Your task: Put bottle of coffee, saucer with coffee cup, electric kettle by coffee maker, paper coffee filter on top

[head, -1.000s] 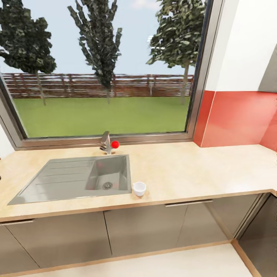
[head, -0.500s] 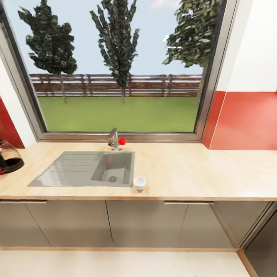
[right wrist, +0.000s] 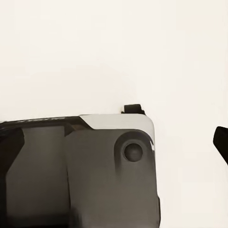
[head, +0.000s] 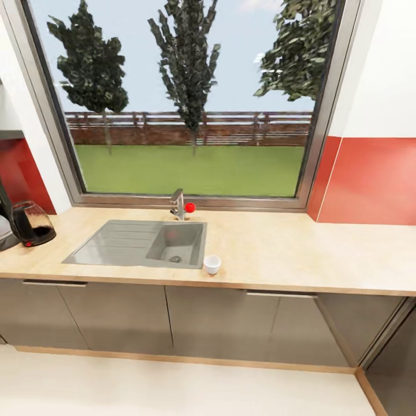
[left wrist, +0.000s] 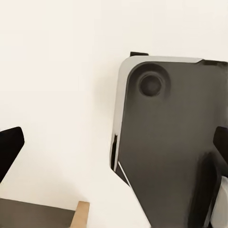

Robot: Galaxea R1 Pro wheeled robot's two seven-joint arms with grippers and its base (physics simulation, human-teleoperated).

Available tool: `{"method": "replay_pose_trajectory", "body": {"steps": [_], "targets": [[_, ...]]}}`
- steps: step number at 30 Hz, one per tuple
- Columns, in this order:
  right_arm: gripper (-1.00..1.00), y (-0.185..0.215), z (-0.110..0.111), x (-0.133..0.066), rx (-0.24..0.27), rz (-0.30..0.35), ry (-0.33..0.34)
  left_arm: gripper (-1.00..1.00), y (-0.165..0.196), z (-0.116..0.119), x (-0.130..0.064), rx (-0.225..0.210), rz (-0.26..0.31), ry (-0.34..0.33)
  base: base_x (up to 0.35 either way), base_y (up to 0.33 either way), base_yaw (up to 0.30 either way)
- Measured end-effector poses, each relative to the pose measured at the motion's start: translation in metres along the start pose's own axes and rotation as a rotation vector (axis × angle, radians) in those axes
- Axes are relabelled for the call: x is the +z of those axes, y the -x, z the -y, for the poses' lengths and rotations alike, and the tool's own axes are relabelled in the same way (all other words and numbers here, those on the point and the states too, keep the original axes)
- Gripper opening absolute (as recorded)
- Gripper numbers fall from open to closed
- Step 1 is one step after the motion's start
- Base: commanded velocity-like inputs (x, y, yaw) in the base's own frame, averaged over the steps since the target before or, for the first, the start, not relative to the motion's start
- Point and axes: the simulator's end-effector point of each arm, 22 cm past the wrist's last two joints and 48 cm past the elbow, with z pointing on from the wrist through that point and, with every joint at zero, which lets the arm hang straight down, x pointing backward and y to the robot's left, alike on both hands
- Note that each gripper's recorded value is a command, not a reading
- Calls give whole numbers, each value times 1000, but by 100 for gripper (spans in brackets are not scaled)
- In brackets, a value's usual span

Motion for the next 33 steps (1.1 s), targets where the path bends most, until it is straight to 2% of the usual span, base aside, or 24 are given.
{"method": "replay_pose_trajectory", "body": {"steps": [3, 6, 10, 12, 14, 15, 17, 18, 20, 23, 25, 26, 27, 28, 31, 33], "targets": [[100, 21, 1, 0, 0, 44, -2, 100, 4, -3, 0, 9, 6, 2, 0, 0, 0], [100, 62, 4, -3, 0, 131, -9, 100, 8, -6, 1, 12, 11, 5, 0, 0, 0], [100, 140, 10, -18, 8, 297, -21, 100, 11, -15, 1, 13, 14, 17, 0, 0, 0], [100, 192, 14, -36, 17, 413, -27, 100, 12, -26, 0, 16, 11, 31, 0, 0, 0], [100, 223, 13, -50, 26, 485, -27, 100, 13, -42, 0, 17, 9, 50, 0, 0, 0], [100, 254, 9, -67, 35, 558, -21, 100, 15, -50, -1, 18, 8, 62, 0, 0, 0], [100, 295, -4, -95, 49, 662, -3, 100, 16, -56, -1, 19, 8, 70, 0, 0, 0], [100, 305, -7, -103, 54, 689, 2, 100, 16, -57, -1, 19, 8, 71, 0, 0, 0], [100, 340, -19, -135, 68, 787, 21, 100, 22, -59, -1, 19, 14, 73, 0, 0, 0], [100, 389, -35, -192, 87, 941, 47, 100, 37, -58, 2, 17, 25, 71, 0, 0, 0], [100, 420, -49, -239, 69, 1058, 71, 100, 40, -58, 2, 16, 28, 71, 0, 0, 0], [100, 430, -61, -257, 52, 1099, 89, 100, 41, -57, 2, 16, 30, 71, 0, 0, 0], [100, 445, -95, -296, 13, 1178, 143, 100, 49, -56, 3, 16, 45, 69, 0, 0, 0], [100, 455, -119, -325, -23, 1229, 181, 100, 54, -52, 3, 19, 57, 64, 0, 0, 0], [100, 502, -127, -363, -33, 1244, 164, 100, 57, -48, 4, 24, 63, 58, 0, 0, 0], [100, 523, -127, -380, -29, 1253, 152, 100, 57, -47, 4, 28, 64, 56, 0, 0, 0]]}}
